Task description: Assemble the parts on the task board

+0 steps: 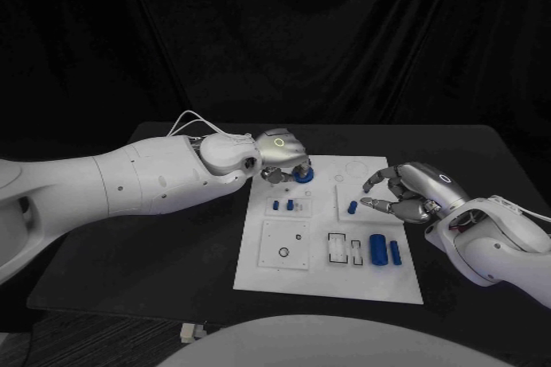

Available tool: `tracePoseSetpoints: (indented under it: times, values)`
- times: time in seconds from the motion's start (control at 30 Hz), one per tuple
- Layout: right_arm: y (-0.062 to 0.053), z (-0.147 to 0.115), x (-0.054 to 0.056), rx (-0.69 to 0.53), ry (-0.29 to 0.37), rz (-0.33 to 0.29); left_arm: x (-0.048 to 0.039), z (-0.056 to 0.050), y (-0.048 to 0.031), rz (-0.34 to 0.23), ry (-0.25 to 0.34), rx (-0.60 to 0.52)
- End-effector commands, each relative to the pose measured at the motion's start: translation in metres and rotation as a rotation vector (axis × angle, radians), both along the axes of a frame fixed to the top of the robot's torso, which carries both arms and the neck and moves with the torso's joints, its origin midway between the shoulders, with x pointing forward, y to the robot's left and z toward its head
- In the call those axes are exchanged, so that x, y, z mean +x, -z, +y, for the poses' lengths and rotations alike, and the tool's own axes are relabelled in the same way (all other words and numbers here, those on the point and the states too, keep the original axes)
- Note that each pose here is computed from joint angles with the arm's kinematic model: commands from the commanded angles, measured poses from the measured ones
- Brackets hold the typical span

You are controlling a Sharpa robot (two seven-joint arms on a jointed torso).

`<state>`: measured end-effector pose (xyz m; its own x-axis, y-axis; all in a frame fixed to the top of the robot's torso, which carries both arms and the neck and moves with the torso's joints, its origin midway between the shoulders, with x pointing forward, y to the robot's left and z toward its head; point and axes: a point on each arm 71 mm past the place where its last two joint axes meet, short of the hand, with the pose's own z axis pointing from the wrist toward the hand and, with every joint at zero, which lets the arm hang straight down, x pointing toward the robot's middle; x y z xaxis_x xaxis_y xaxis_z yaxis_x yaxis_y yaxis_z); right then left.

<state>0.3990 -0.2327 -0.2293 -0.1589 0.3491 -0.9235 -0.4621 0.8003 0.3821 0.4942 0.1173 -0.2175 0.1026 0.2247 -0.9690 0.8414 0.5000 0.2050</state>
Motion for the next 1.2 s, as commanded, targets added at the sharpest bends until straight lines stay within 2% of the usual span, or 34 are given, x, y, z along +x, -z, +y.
tracePoseSetpoints:
  times: [0.03, 0.27, 0.5, 0.8, 1.2]
  values:
    - [0.002, 0.000, 0.000, -0.007, 0.005, 0.014, -0.0038, 0.004, -0.0058, -0.012, -0.002, -0.015]
    - [0.005, 0.000, -0.001, -0.012, 0.006, 0.026, -0.0048, 0.012, -0.0066, 0.000, -0.014, 0.001]
    - [0.009, 0.000, -0.002, -0.014, 0.006, 0.038, -0.0014, 0.016, -0.0022, 0.012, -0.036, 0.021]
    - [0.010, -0.001, -0.003, -0.013, 0.007, 0.039, 0.0007, 0.018, 0.0090, 0.033, -0.054, 0.038]
    - [0.010, -0.001, -0.004, -0.012, 0.006, 0.039, -0.0010, 0.019, 0.0234, 0.060, -0.062, 0.049]
